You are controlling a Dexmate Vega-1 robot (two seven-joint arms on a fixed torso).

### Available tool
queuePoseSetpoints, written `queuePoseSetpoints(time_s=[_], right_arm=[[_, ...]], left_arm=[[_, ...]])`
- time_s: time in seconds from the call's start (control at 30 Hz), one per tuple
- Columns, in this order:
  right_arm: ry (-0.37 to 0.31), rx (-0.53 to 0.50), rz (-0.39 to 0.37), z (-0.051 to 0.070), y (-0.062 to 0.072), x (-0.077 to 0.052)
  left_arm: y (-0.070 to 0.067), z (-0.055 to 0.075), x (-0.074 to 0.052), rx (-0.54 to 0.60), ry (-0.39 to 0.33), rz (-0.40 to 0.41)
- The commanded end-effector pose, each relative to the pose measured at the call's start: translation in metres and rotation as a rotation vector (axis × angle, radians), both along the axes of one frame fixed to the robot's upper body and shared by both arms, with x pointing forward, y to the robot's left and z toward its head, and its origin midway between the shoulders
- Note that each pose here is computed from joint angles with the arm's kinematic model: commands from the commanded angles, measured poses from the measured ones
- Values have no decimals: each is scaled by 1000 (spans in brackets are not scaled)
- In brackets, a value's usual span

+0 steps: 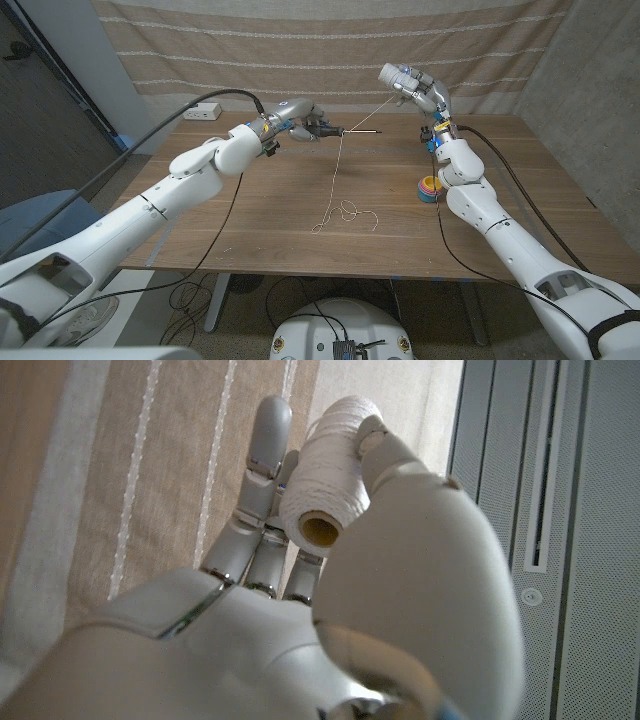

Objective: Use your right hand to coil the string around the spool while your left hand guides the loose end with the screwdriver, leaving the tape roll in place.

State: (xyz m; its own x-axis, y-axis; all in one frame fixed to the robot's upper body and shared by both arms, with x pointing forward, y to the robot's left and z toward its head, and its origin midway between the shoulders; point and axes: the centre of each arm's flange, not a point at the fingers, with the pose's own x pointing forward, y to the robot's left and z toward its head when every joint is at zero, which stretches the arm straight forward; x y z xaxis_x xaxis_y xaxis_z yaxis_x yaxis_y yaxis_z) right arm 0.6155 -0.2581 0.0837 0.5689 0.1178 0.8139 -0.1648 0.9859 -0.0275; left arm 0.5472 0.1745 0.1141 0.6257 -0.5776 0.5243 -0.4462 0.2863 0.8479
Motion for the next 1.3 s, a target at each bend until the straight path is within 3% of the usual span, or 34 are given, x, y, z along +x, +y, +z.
queuePoseSetpoints(time_s=[0.03, 0.27, 0.43, 0.9, 1.3], right_arm=[[56, -90, -342, -29, -22, 0], [90, -146, -424, -42, -26, -4], [132, -197, -424, -53, -27, -4], [264, -431, -260, -78, -12, -4], [429, -526, -88, -98, -27, -11]], left_arm=[[8, 16, -14, -33, -20, -16], [8, 25, -17, -19, -49, 11], [9, 30, -19, -20, -72, 26], [10, 47, -22, -31, -125, 47], [21, 51, -15, -48, -156, 123]])
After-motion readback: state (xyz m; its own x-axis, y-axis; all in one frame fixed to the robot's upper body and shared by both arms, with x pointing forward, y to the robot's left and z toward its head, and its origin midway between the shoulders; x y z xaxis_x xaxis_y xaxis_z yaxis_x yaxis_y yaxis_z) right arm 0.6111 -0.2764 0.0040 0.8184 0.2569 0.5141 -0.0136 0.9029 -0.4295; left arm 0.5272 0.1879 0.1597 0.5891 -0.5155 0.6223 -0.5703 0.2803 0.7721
